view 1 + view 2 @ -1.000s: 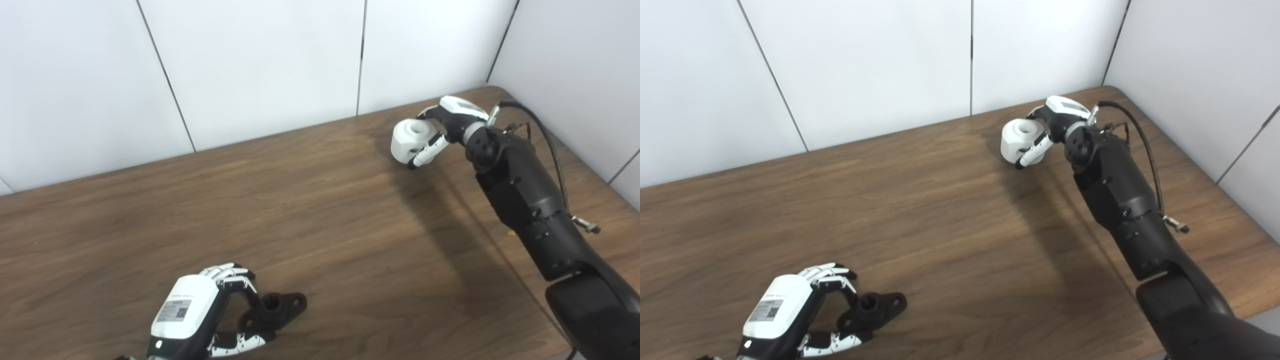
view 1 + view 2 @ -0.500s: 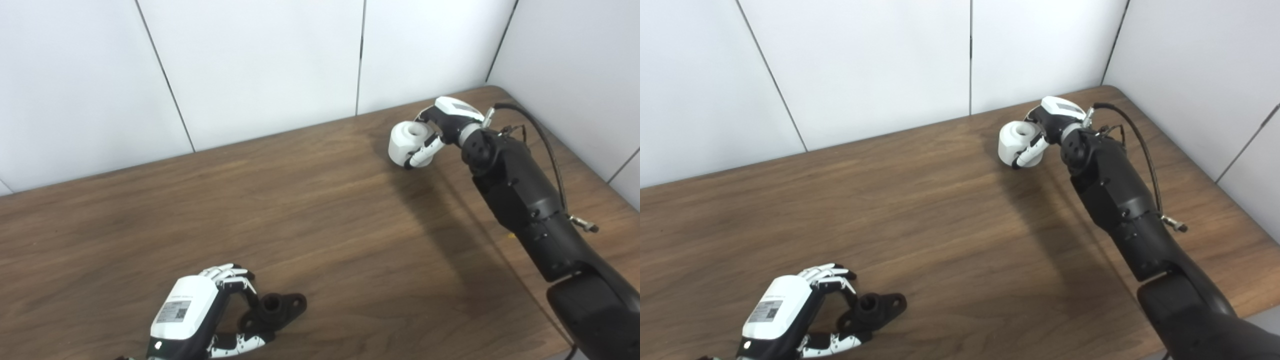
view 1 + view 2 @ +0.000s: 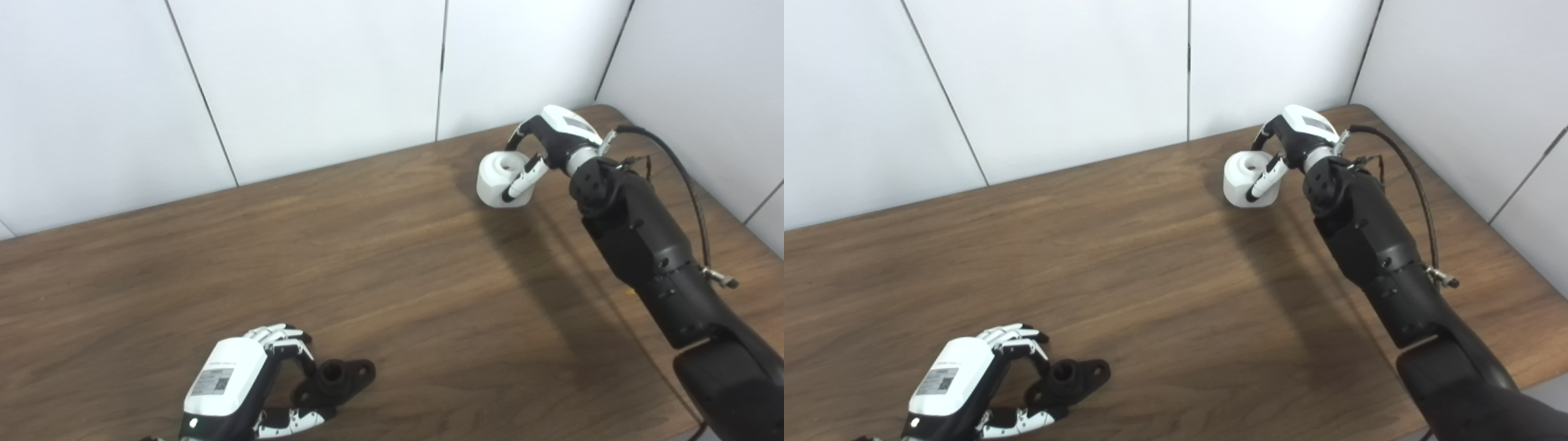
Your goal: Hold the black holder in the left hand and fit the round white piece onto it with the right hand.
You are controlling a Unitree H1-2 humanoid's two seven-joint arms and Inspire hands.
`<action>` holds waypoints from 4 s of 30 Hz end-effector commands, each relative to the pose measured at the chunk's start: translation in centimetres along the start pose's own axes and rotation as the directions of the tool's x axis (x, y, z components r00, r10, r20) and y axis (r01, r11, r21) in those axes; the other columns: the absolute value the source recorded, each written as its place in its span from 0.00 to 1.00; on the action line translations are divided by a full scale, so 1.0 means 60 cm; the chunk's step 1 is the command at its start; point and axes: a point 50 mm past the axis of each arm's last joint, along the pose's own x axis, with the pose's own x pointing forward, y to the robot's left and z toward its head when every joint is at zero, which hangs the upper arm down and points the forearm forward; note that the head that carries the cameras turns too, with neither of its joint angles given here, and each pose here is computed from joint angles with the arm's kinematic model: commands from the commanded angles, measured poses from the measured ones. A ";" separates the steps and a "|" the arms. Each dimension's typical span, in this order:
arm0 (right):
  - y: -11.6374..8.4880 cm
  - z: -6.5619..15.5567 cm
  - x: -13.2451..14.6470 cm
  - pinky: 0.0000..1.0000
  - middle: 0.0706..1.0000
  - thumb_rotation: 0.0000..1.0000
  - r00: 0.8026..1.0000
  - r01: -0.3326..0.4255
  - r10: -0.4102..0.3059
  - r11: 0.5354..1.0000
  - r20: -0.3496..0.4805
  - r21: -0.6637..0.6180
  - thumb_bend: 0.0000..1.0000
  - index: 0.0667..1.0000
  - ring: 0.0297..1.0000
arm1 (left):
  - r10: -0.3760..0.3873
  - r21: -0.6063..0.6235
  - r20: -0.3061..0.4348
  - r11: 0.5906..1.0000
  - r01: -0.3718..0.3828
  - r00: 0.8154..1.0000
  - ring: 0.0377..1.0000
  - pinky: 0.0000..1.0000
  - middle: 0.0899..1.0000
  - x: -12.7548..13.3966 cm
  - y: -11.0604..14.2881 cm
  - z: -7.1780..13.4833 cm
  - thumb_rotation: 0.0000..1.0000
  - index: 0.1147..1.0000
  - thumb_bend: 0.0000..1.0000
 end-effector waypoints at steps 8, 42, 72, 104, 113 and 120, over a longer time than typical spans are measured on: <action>-0.042 0.014 -0.004 0.82 0.78 0.13 0.992 0.107 -0.104 0.994 0.077 -0.033 0.52 0.45 0.88 | -0.117 -0.008 -0.053 0.993 0.117 0.992 0.83 0.82 0.74 -0.021 -0.031 -0.010 0.05 0.42 0.52; -0.005 0.186 -0.305 0.84 0.77 0.14 0.805 -0.162 0.126 0.987 0.579 0.011 0.52 0.44 0.90 | -0.114 -0.018 -0.062 0.993 0.113 0.992 0.83 0.85 0.75 0.021 -0.059 0.045 0.05 0.42 0.52; 0.078 0.237 -0.348 0.77 0.77 0.14 0.712 -0.264 0.174 0.964 0.681 0.030 0.52 0.44 0.90 | -0.104 -0.004 -0.059 0.995 0.104 0.993 0.83 0.84 0.74 0.037 -0.056 0.073 0.05 0.42 0.52; 0.115 0.211 -0.345 0.73 0.76 0.14 0.716 -0.290 0.238 0.957 0.656 -0.031 0.52 0.44 0.89 | -0.109 0.004 -0.062 0.994 0.109 0.992 0.82 0.84 0.74 0.039 -0.046 0.080 0.05 0.42 0.52; 0.110 0.210 -0.349 0.73 0.76 0.14 0.707 -0.288 0.248 0.956 0.662 -0.051 0.52 0.44 0.90 | -0.105 -0.002 -0.065 0.994 0.105 0.992 0.82 0.84 0.74 0.039 -0.045 0.079 0.05 0.42 0.52; 0.107 0.215 -0.349 0.76 0.76 0.13 0.701 -0.296 0.255 0.954 0.666 -0.053 0.52 0.44 0.90 | -0.104 -0.002 -0.064 0.995 0.104 0.993 0.82 0.84 0.74 0.039 -0.045 0.079 0.05 0.42 0.52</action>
